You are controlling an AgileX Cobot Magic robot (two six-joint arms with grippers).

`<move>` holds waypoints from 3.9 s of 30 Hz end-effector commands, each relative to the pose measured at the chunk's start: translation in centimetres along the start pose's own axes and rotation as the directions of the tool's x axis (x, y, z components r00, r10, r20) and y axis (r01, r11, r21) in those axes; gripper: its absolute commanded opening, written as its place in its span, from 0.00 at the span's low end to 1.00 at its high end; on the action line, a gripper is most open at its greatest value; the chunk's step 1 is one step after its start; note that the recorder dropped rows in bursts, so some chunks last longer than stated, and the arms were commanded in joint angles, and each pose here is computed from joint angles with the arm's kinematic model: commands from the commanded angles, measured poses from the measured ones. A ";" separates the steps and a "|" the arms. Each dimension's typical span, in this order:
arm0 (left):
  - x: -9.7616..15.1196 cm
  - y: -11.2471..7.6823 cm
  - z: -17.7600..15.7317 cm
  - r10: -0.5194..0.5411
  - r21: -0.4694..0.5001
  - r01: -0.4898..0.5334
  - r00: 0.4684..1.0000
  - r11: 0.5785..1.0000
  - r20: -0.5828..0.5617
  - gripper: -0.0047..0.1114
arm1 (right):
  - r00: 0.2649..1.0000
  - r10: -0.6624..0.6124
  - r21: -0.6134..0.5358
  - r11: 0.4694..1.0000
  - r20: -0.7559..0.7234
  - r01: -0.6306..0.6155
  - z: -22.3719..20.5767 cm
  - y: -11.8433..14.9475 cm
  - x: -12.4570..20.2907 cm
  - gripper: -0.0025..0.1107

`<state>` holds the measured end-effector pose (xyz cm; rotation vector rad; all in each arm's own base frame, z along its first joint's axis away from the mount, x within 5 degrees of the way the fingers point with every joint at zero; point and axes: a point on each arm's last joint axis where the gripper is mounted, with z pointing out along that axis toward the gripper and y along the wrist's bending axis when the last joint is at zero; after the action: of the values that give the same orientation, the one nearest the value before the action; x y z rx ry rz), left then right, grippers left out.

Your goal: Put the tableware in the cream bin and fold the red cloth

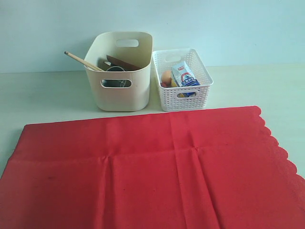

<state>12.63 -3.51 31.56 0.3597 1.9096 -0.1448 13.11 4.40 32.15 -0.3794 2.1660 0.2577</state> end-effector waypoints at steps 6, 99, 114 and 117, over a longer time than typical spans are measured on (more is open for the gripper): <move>-0.3 0.0 0.0 0.005 0.001 -0.005 1.000 1.000 0.012 0.04 | 1.000 0.014 -0.008 1.000 0.007 -0.014 -0.1 0.1 0.1 0.02; 15.4 7.6 19.2 -0.499 -0.197 0.662 0.302 0.723 -0.812 0.61 | 0.836 0.105 -0.048 0.987 -0.539 -0.155 10.5 -0.6 2.6 0.02; 14.3 5.5 19.9 -0.388 0.097 0.815 0.372 0.571 -0.844 0.61 | 0.837 0.101 -0.051 0.987 -0.538 -0.151 10.5 -0.6 2.6 0.02; 13.6 5.4 20.0 -0.375 0.149 0.831 0.393 0.536 -0.840 0.61 | 0.837 0.097 -0.053 0.988 -0.538 -0.148 10.5 -0.6 2.6 0.02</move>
<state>27.46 -1.02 11.34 -0.0560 2.7963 -1.2342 19.69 6.68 23.74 -0.3853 2.7520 0.3576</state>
